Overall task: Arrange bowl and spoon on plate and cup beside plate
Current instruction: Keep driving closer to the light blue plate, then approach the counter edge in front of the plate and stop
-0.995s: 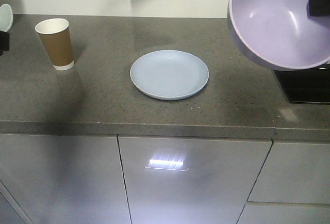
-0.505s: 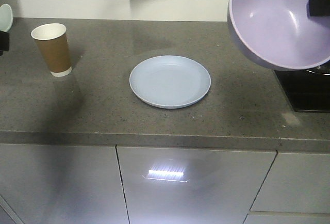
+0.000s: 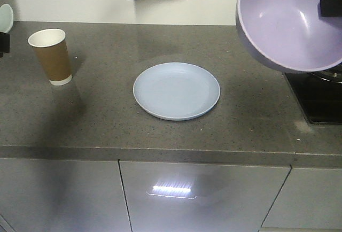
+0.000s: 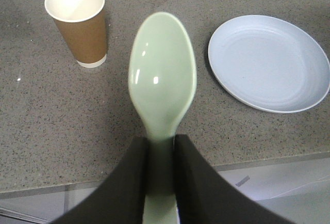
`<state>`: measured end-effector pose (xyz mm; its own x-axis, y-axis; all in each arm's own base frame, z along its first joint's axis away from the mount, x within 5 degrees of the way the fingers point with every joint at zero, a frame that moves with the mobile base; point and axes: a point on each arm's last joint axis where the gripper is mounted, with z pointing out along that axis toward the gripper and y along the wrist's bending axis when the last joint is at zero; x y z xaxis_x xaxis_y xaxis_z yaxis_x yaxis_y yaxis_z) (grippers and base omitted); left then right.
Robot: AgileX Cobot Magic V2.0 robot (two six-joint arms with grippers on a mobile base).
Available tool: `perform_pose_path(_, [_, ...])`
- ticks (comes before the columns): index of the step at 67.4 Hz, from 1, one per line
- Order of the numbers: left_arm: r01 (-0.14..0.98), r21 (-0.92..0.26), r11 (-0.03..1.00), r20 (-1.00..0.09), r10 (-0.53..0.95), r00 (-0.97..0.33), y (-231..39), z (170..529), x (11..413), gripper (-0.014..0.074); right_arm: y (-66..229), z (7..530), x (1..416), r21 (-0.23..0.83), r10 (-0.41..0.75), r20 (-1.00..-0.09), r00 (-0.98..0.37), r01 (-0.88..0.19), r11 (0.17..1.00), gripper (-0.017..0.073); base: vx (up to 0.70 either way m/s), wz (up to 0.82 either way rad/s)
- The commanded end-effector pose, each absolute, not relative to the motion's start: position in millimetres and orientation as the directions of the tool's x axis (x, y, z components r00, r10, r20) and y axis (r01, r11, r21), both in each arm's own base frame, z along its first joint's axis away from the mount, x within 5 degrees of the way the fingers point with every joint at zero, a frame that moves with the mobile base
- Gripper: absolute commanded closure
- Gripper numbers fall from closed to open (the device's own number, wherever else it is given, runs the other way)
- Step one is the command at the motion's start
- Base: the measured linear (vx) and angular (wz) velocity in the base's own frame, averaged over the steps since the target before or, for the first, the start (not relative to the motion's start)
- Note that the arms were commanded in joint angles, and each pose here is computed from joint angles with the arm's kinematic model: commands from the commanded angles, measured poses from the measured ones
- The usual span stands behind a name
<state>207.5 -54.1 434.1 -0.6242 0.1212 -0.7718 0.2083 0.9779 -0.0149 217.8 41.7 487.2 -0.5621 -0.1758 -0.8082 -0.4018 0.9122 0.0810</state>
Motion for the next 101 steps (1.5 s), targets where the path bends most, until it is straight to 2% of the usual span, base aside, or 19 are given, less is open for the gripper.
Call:
perform_pose_path(1, [0.213,-0.031,0.977,-0.832,0.093,-0.547,-54.1,450.2,203.0,0.0600,41.0,504.0,211.0,0.071,-0.139,-0.868,-0.478,-0.395,0.916,0.0564,0.05,0.00])
perform_pose_path(101, [0.213,-0.031,0.977,-0.832,0.093,-0.547,-54.1,450.2,203.0,0.0600,41.0,504.0,211.0,0.071,-0.139,-0.868,-0.478,-0.395,0.916,0.0564,0.04,0.00])
